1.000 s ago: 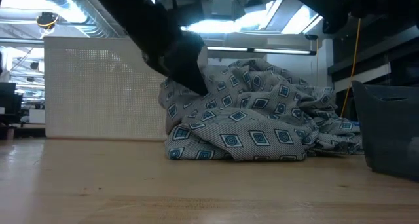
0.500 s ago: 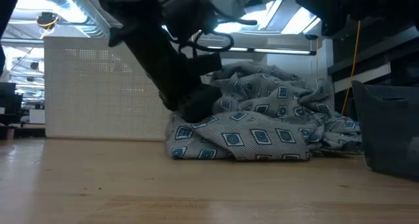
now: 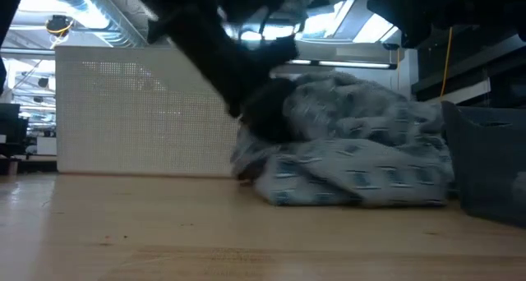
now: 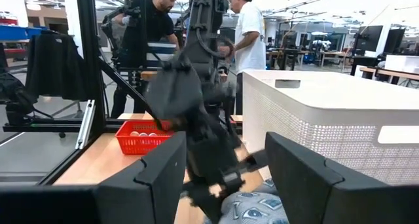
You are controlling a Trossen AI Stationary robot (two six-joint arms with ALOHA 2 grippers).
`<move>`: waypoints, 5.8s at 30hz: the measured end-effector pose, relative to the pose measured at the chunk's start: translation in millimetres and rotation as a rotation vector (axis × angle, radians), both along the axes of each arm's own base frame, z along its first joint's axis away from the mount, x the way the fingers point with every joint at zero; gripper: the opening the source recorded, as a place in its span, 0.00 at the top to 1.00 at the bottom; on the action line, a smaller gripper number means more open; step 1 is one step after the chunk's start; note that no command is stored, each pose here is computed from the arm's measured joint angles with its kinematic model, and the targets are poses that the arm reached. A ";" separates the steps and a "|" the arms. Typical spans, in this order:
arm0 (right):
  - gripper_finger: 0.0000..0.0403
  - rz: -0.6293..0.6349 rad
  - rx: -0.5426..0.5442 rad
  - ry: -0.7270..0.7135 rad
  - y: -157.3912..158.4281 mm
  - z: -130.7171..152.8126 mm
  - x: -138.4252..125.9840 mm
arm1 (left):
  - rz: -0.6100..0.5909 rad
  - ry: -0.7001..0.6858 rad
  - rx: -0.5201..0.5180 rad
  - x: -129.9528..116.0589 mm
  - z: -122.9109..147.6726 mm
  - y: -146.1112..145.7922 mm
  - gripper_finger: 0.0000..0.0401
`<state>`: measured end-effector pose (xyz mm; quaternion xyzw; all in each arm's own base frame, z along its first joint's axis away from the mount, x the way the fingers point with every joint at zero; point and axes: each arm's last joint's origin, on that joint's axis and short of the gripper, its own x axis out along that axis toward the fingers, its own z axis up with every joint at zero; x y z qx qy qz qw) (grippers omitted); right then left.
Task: Pick & Place Medicine items
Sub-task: Put the gray patient gown into the white bin
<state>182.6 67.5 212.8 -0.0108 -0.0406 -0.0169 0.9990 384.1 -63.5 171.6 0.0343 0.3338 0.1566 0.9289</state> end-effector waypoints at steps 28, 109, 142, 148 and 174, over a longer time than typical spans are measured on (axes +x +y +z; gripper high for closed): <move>0.48 0.026 -0.023 0.048 6.8 23.7 12.8 | 0.141 -0.334 0.544 -80.5 201.9 7.2 0.99; 0.48 0.106 -0.010 0.066 9.7 25.2 14.0 | 0.723 0.185 0.338 -171.6 179.3 195.9 0.99; 0.48 -0.149 -0.154 0.031 2.5 30.9 13.3 | 0.543 -0.253 0.132 -187.0 220.8 160.9 0.63; 0.48 -0.203 -0.151 0.057 0.4 27.2 15.4 | 0.300 -0.527 0.064 -201.4 253.6 125.1 0.63; 0.27 -0.392 -0.256 0.554 -78.6 -47.3 139.4 | -0.186 -0.679 0.102 -141.8 245.0 -1.2 0.63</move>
